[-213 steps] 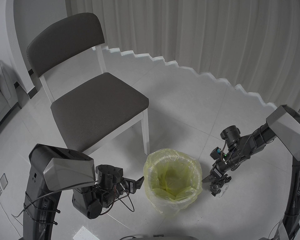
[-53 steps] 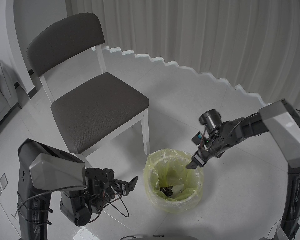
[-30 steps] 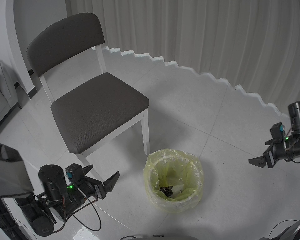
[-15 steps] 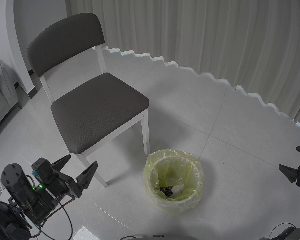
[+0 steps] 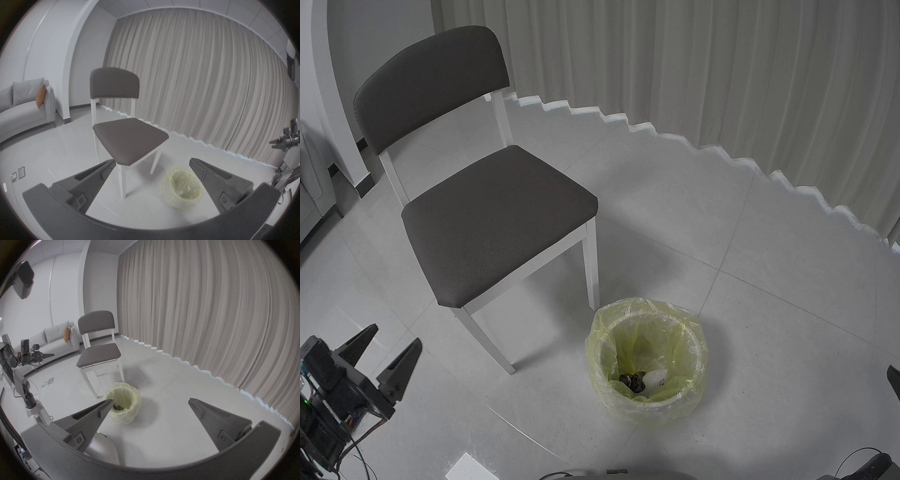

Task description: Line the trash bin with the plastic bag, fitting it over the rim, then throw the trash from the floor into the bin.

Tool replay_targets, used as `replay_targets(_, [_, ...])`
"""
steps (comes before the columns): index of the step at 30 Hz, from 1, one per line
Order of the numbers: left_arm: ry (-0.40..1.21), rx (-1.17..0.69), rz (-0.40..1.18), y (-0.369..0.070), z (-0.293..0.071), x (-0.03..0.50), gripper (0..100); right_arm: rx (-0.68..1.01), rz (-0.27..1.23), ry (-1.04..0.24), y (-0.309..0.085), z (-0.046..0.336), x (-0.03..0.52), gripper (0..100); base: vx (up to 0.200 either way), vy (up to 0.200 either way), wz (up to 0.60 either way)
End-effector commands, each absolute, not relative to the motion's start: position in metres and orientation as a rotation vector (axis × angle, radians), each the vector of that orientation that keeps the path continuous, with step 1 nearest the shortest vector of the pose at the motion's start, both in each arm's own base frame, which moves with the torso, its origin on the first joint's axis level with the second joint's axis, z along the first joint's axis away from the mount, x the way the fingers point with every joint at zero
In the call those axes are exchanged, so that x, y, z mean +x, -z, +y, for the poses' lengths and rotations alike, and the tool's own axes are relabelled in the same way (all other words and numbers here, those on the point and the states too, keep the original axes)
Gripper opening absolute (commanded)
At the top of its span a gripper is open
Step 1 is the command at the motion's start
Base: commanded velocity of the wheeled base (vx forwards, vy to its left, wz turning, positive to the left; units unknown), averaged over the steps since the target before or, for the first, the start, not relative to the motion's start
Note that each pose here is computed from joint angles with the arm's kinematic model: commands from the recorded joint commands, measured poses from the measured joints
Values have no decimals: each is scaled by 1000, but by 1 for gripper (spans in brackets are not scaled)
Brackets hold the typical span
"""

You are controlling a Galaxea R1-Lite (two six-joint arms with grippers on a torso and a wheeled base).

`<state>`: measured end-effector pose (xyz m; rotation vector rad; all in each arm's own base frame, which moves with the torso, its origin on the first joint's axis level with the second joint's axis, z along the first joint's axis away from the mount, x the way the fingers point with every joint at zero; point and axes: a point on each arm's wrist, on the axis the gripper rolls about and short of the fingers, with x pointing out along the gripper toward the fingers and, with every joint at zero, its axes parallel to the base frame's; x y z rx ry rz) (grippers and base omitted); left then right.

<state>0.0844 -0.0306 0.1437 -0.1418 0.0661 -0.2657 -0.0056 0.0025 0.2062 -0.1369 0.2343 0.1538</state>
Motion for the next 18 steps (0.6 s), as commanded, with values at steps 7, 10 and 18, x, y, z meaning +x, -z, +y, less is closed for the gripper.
replay_targets(7, [124,-178,-210,-145,-2,20,100,28,44,-185,-152,3,-81,100,0,0,0])
replay_targets(10, [107,-180,-243,-142,-1,11,100,53,51,-200,-148,4,-81,100,0,0,0])
replay_targets(18, [146,-148,-191,-117,-3,-36,100,114,100,-224,-120,5,-56,100,0,0,0])
